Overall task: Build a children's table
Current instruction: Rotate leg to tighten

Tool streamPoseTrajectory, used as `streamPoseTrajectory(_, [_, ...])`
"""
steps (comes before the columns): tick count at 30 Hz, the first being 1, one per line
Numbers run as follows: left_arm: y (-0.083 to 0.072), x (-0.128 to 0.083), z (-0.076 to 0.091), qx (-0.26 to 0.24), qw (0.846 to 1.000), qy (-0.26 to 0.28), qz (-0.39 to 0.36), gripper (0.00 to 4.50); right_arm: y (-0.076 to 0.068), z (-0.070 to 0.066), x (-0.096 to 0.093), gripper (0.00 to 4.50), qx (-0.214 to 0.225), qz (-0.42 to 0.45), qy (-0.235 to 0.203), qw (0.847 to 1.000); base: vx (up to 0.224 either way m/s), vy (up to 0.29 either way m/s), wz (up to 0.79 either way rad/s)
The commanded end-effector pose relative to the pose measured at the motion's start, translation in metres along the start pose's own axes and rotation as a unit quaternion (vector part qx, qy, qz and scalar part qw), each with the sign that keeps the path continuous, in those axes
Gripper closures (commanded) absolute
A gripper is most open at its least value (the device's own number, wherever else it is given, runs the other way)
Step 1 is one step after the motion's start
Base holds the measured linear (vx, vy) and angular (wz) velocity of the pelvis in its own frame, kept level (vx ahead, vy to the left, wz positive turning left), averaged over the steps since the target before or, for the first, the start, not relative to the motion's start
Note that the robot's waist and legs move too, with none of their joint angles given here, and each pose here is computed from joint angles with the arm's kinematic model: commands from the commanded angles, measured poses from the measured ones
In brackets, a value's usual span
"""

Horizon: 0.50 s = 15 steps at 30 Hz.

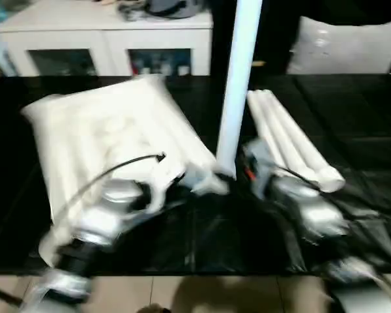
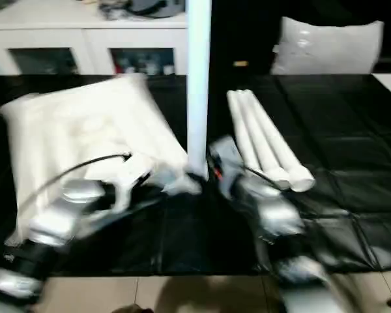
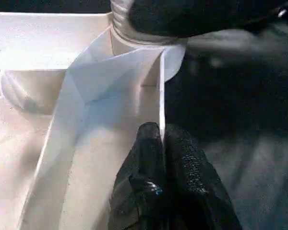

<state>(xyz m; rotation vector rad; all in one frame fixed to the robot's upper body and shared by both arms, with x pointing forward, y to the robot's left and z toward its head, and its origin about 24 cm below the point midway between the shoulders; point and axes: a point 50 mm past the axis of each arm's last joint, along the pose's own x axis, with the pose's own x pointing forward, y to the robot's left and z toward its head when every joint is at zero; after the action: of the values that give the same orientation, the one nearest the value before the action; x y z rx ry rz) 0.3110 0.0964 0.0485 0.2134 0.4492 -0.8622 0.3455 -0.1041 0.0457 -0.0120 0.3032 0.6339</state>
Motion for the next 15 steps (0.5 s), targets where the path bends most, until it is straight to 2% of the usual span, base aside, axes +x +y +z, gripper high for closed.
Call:
streamPoseTrajectory(1, [-0.021,0.014,0.047,0.021,0.996,-0.09,-0.001,4.5,0.019,-0.024,0.013,1.76,0.025,-0.005,0.058,0.998,0.0,0.0,0.0])
streamPoseTrajectory(3, [-0.03,0.02,0.053,0.024,0.995,-0.093,0.004,4.5,0.018,-0.025,0.015,1.76,0.023,-0.025,0.06,0.998,0.0,0.0,0.0])
streamPoseTrajectory(4, [-0.032,0.021,0.054,0.027,0.995,-0.092,0.001,4.5,0.018,-0.025,0.015,1.41,0.022,-0.026,0.059,0.998,0.0,0.0,0.0])
streamPoseTrajectory(6, [-0.034,0.022,0.053,0.031,0.996,-0.083,0.006,4.5,0.016,-0.025,0.014,1.06,0.018,-0.033,0.054,0.998,0.0,0.0,0.0])
streamPoseTrajectory(11, [-0.026,0.018,0.047,0.034,0.997,-0.068,0.029,4.5,0.008,-0.02,0.008,0.64,0.007,-0.041,0.026,0.999,0.0,0.0,0.0])
streamPoseTrajectory(15, [-0.02,0.015,0.04,0.042,0.997,-0.057,0.032,4.5,-0.001,-0.015,-0.006,0.31,0.014,-0.016,-0.022,1.0,0.0,0.0,0.0])
